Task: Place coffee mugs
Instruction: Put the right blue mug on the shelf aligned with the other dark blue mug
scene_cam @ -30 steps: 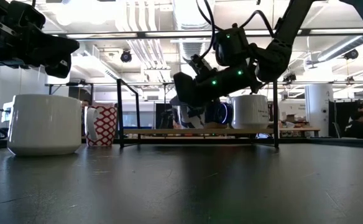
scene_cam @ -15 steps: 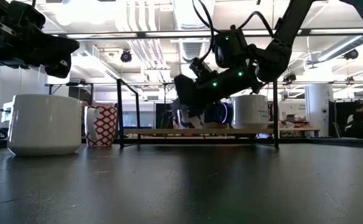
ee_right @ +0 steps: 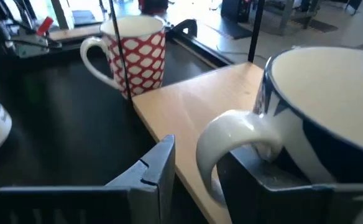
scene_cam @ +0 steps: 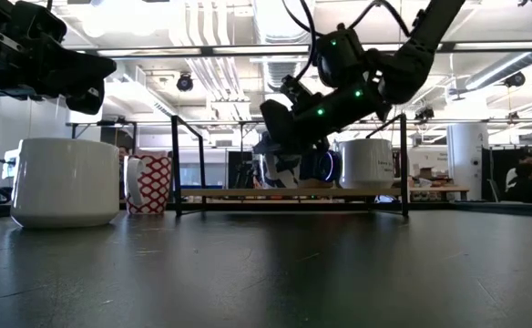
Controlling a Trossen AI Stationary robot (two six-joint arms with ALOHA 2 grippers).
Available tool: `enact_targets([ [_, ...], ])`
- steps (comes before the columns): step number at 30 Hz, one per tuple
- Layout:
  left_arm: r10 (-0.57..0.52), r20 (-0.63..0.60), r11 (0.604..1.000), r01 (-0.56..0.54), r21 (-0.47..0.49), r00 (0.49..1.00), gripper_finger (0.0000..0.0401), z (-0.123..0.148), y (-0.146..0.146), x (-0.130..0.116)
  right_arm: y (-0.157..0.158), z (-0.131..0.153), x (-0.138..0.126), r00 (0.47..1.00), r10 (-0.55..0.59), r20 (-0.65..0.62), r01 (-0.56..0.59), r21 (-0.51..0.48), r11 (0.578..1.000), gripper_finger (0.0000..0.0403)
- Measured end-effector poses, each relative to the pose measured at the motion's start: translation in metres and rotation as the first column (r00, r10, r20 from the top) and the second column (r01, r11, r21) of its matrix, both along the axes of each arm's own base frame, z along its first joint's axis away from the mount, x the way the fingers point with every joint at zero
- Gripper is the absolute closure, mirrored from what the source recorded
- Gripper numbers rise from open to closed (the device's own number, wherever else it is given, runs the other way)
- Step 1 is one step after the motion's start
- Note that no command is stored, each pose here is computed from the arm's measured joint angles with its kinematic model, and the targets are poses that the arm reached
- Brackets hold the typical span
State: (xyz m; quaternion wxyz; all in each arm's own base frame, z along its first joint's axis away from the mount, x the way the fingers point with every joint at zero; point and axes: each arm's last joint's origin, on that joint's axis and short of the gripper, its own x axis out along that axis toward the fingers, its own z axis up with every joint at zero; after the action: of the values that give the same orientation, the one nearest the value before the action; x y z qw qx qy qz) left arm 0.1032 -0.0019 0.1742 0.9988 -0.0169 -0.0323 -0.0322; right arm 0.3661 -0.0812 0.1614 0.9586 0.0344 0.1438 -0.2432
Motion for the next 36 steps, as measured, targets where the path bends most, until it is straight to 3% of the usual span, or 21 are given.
enact_targets([
  [16,0.0,0.0,1.0,0.0,0.0,1.0,0.0401,0.0,0.0,0.0,0.013,0.032,-0.028,0.99,-0.017,-0.14,0.037,0.144,0.989,0.0309],
  [25,0.001,0.0,1.0,-0.001,0.0,1.0,0.0401,0.0,0.0,0.0,0.021,0.076,-0.044,0.999,-0.041,0.015,0.035,0.259,0.965,0.0321],
  [30,0.0,0.0,1.0,0.0,0.0,1.0,0.0401,0.0,0.0,0.0,0.016,0.094,-0.033,0.998,-0.046,0.04,0.035,0.25,0.968,0.0314],
  [36,0.001,0.0,1.0,-0.001,0.0,1.0,0.0401,0.0,0.0,0.0,0.0,0.11,-0.006,0.988,-0.069,-0.136,0.103,0.26,0.96,0.0299],
])
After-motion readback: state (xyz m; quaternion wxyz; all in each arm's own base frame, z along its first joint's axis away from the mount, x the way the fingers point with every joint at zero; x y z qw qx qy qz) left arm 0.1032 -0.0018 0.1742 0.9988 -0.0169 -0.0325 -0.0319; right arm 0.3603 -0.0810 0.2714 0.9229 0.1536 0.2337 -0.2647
